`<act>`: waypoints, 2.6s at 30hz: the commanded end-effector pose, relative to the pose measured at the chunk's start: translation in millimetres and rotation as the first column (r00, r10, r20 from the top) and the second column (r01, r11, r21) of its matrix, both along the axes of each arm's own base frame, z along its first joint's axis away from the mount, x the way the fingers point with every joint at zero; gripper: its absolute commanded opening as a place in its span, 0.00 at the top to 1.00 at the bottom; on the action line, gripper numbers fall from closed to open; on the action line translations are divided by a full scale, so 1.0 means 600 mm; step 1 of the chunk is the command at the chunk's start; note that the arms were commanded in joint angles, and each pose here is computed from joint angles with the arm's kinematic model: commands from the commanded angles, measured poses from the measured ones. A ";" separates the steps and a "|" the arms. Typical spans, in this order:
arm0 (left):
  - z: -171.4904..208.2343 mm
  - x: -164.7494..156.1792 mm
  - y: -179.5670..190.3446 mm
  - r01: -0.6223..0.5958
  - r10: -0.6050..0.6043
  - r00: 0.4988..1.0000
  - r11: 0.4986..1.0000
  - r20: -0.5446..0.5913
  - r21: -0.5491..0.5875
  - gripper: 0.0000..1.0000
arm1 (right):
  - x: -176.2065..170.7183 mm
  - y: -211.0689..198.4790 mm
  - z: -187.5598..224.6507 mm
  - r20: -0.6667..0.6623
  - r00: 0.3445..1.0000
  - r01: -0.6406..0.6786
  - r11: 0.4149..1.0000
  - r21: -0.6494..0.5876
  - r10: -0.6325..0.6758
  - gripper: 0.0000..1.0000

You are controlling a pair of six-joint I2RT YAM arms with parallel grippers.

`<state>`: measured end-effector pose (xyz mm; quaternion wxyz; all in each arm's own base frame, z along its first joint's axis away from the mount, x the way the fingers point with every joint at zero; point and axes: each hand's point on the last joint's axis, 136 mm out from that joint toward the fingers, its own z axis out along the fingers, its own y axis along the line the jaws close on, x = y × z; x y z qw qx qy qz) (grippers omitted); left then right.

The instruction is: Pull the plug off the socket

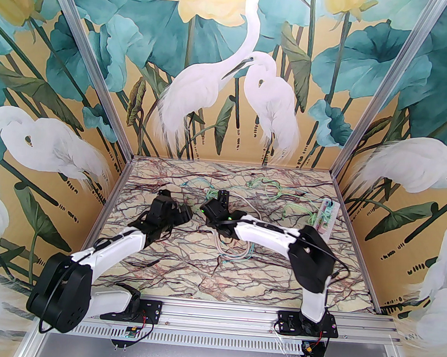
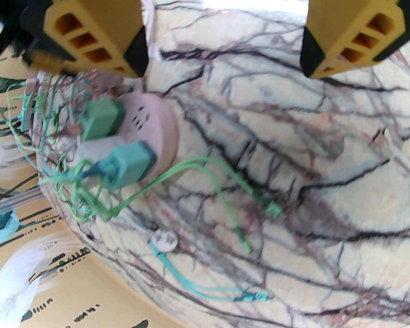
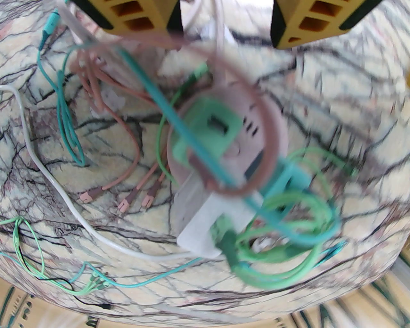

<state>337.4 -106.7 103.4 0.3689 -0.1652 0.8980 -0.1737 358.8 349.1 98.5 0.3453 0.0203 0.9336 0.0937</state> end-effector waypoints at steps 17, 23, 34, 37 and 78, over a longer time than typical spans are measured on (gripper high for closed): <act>0.044 0.003 0.011 -0.023 0.025 0.994 1.000 0.107 -0.014 0.15 | 0.099 -0.040 -0.055 -0.042 0.988 0.141 0.985 -0.101 -0.146 0.53; 0.049 0.003 0.006 -0.007 0.009 0.993 1.000 0.115 -0.020 0.15 | 0.101 -0.045 -0.058 -0.036 0.994 0.093 0.984 -0.154 -0.100 0.65; 0.045 -0.002 -0.010 0.047 -0.042 0.991 0.998 0.130 -0.032 0.15 | 0.069 -0.040 -0.026 -0.007 0.975 -0.222 0.962 -0.157 0.223 0.67; 0.039 -0.010 -0.022 0.064 -0.060 0.992 0.997 0.112 -0.038 0.15 | 0.053 -0.047 -0.027 -0.034 0.960 -0.280 0.946 -0.164 0.279 0.66; 0.035 -0.019 -0.172 0.187 -0.196 0.978 0.975 0.072 0.123 0.27 | 0.048 -0.078 -0.038 -0.053 0.957 -0.256 0.917 0.305 0.284 0.62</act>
